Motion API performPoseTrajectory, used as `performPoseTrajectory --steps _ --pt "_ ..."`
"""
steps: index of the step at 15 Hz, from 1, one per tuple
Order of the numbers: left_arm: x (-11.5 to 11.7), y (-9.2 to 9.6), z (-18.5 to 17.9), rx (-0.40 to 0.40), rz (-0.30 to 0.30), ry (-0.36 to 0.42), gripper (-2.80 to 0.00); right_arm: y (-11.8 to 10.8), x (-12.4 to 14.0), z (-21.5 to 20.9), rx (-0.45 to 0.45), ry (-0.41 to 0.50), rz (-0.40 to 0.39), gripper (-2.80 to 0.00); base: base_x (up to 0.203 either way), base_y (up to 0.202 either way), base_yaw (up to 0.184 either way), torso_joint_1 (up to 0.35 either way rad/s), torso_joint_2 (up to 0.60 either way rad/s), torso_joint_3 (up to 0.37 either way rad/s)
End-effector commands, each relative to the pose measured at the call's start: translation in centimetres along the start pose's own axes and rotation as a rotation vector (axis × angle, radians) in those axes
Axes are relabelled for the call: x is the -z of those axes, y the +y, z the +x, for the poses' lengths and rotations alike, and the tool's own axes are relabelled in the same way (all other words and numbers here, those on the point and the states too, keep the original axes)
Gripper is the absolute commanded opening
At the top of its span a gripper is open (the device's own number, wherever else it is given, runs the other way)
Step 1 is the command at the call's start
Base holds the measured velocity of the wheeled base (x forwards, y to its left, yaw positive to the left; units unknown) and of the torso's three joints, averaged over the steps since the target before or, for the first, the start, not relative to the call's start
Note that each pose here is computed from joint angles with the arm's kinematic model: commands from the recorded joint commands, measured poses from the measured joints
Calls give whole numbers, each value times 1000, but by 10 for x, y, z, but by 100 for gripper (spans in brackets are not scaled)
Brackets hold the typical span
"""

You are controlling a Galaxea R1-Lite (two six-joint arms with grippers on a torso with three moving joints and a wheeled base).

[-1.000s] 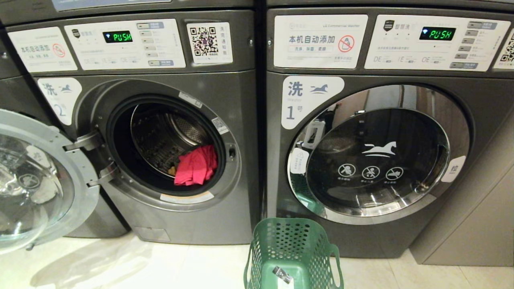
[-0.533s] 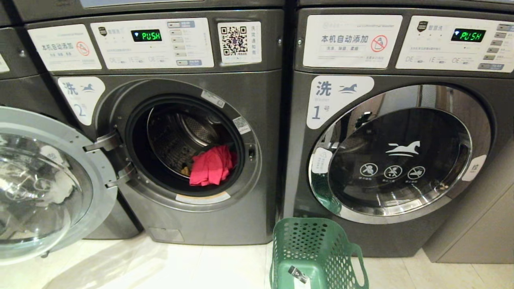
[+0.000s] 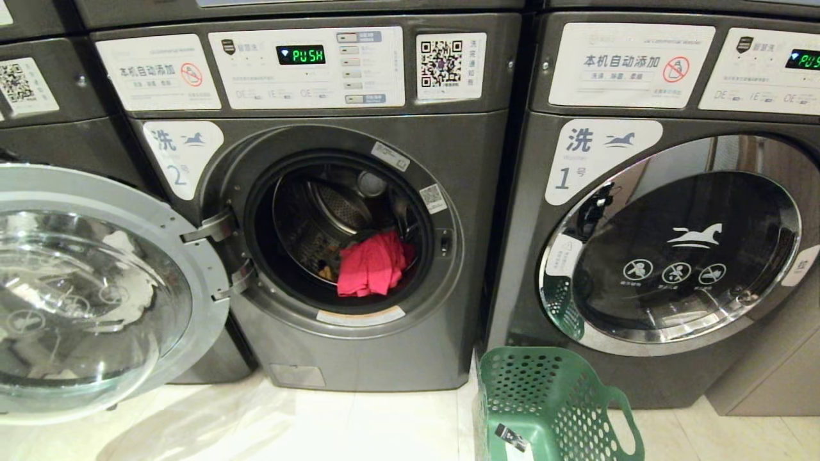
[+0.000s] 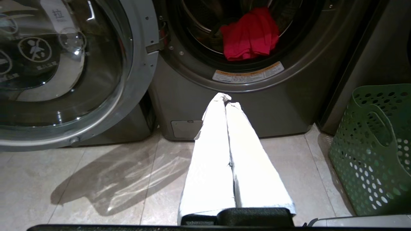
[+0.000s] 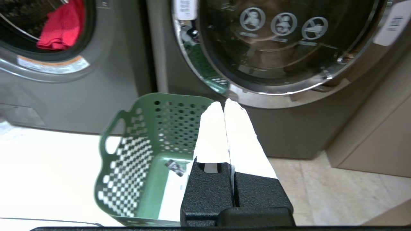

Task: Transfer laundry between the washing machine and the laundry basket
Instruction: Pick a cloth and place it into the basket

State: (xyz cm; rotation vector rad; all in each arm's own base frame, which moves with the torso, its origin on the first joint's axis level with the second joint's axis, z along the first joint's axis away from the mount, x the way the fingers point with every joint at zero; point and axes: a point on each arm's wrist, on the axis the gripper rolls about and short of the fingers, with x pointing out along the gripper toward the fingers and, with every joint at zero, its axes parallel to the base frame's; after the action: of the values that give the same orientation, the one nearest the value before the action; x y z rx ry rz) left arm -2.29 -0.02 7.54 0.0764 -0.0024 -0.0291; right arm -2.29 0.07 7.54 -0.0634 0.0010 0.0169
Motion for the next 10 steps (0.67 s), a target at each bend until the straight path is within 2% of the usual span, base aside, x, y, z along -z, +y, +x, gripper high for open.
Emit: performPoseTrajectory --steps 1,10 --pt "0 0 0 0 0 0 -280 0 0 0 0 0 -1 -280 0 196 -2 3 1 6" --pt "0 0 0 0 0 0 -280 0 0 0 0 2 0 -280 0 195 -1 3 3 0"
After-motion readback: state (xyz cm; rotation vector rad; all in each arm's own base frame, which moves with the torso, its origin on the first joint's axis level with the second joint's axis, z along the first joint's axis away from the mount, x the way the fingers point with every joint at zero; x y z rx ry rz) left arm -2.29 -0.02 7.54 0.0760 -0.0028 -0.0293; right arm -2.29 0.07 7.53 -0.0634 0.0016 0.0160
